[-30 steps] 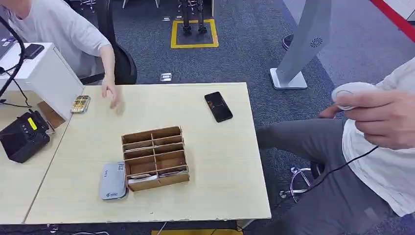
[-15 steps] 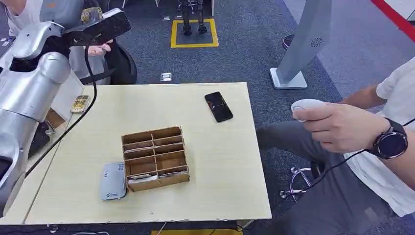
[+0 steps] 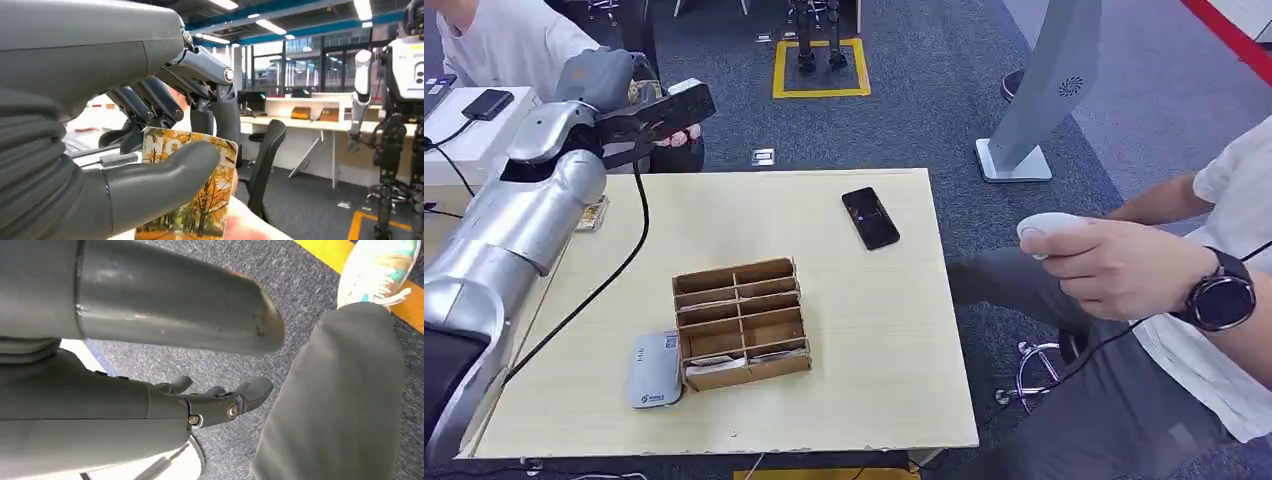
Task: Pass the card to the sensor for recognition and then transmit it.
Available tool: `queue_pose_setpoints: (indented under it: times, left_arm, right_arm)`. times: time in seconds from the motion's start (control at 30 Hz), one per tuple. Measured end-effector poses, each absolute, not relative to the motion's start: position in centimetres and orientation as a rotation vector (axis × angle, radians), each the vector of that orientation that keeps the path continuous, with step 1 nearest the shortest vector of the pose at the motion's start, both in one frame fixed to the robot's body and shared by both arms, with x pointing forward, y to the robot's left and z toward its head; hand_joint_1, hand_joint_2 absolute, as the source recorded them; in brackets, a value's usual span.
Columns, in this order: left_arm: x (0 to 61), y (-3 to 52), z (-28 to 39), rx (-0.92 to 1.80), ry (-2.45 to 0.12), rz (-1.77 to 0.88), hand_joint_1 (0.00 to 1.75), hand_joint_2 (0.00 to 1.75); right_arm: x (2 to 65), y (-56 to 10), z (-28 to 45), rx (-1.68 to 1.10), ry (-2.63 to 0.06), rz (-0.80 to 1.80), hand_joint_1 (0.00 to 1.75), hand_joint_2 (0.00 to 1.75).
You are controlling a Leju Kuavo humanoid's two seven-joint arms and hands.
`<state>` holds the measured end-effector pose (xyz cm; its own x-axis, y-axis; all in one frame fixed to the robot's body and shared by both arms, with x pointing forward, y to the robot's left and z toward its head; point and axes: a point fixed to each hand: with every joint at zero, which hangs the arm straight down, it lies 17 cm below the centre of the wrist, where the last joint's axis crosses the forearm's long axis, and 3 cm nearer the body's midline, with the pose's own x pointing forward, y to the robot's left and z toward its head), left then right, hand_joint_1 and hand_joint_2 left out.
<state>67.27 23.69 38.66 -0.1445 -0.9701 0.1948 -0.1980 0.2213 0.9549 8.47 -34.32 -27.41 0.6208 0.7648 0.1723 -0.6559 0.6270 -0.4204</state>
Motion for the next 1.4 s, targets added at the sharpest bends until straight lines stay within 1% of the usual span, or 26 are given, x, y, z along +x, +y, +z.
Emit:
queue_pose_setpoints:
  times: [0.4,0.43,0.47,0.87,1.0,1.17,1.27,1.33,1.4]
  left_arm:
    - [67.5,24.4,37.1,1.146,-1.504,-1.050,1.75,1.75]
    - [67.6,24.4,37.0,1.147,-1.501,-1.051,0.52,1.75]
    - [67.6,24.5,36.9,1.146,-1.497,-1.051,0.00,1.75]
    - [67.7,25.9,37.3,1.220,-1.497,-1.048,0.00,1.75]
    - [67.5,28.0,37.9,1.272,-1.541,-1.003,0.00,1.75]
    - [66.3,32.2,36.5,1.311,-1.602,-0.915,0.00,1.75]
    - [64.1,35.1,36.1,1.367,-1.715,-0.811,0.00,1.75]
    - [60.9,37.5,35.5,1.402,-1.833,-0.716,0.00,1.75]
    - [57.7,39.7,34.1,1.435,-1.879,-0.660,0.00,1.75]
  right_arm:
    - [8.5,-34.3,-27.4,-0.333,-0.358,0.833,0.00,0.00]
    - [8.5,-34.3,-27.4,-0.334,-0.357,0.833,0.00,0.00]
    - [8.5,-34.3,-27.4,-0.334,-0.356,0.833,0.00,0.00]
    - [8.7,-34.3,-27.4,-0.338,-0.363,0.839,0.00,0.00]
    - [8.7,-34.2,-27.3,-0.339,-0.365,0.837,0.00,0.00]
    - [8.6,-34.1,-27.4,-0.337,-0.362,0.838,0.00,0.00]
    - [8.5,-34.1,-27.4,-0.338,-0.356,0.833,0.00,0.00]
    - [8.2,-34.1,-27.5,-0.336,-0.346,0.830,0.00,0.00]
    - [7.6,-34.1,-27.6,-0.333,-0.335,0.826,0.00,0.00]
